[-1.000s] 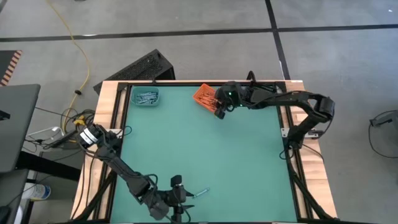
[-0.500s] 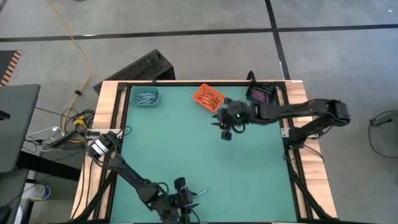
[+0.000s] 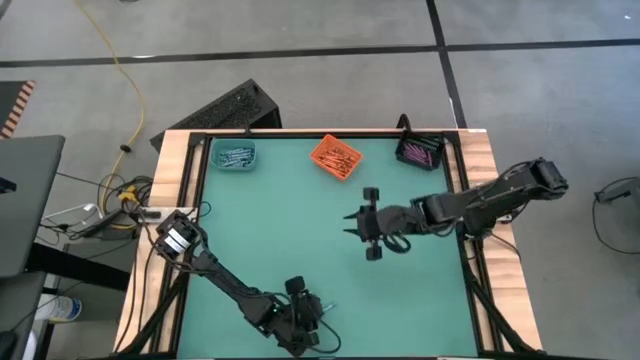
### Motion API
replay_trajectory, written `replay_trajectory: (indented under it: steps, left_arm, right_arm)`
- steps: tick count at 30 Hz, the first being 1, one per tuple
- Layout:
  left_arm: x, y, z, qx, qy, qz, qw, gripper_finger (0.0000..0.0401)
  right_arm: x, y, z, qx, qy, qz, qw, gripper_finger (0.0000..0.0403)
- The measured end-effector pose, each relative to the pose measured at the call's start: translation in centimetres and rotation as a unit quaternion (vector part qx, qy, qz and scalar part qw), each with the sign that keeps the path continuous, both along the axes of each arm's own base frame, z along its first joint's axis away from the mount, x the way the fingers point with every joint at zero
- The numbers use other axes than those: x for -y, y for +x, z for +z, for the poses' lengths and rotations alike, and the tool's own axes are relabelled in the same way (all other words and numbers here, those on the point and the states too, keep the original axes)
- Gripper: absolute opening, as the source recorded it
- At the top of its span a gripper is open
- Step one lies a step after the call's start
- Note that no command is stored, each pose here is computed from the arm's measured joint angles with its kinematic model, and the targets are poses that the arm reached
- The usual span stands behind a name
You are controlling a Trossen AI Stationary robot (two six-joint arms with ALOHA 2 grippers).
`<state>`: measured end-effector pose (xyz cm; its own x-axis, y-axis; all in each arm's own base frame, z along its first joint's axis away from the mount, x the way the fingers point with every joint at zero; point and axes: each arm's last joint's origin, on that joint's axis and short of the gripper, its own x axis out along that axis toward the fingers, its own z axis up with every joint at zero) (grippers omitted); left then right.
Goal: Sort crayons
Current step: Put the blue crayon into the blue bin
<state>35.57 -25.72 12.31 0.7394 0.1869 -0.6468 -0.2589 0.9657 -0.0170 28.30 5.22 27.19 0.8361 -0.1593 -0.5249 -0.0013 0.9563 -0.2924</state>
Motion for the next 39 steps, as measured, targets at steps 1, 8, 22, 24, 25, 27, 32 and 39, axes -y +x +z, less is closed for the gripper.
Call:
replay_trajectory:
  steps: [1,8,22,24,25,27,32,39]
  left_arm:
    - [-0.2,0.2,0.0,-0.005,-0.007,0.000,1.000,0.0178]
    - [-1.3,0.9,-0.1,-0.031,-0.032,-0.010,0.999,0.0178]
    - [-2.8,1.1,-0.5,-0.077,-0.021,-0.007,0.997,0.0178]
    - [-3.0,1.1,-0.6,-0.088,-0.019,-0.006,0.996,0.0178]
    - [-3.1,1.1,-0.7,-0.091,-0.021,-0.006,0.996,0.0178]
    - [-3.2,1.1,-0.7,-0.095,-0.023,-0.004,0.995,0.0178]
    - [-3.3,1.1,-0.7,-0.096,-0.022,-0.004,0.995,0.0176]
    - [-3.4,1.1,-0.8,-0.100,-0.014,-0.004,0.995,0.0118]
  right_arm:
    - [-0.5,-0.1,0.0,0.000,-0.004,0.002,1.000,0.0132]
    - [-3.0,-1.0,-0.2,-0.003,-0.012,-0.002,1.000,0.0132]
    - [-6.6,-2.7,-0.4,0.004,-0.003,-0.009,1.000,0.0132]
    - [-6.9,-2.9,-0.4,0.004,-0.003,-0.005,1.000,0.0132]
    - [-7.0,-2.9,-0.4,0.005,-0.003,-0.003,1.000,0.0132]
    - [-7.2,-3.0,-0.4,0.005,0.000,-0.001,1.000,0.0132]
    - [-7.4,-3.1,-0.4,0.007,0.007,0.000,1.000,0.0132]
    - [-7.5,-3.1,-0.4,0.006,0.007,0.000,1.000,0.0132]
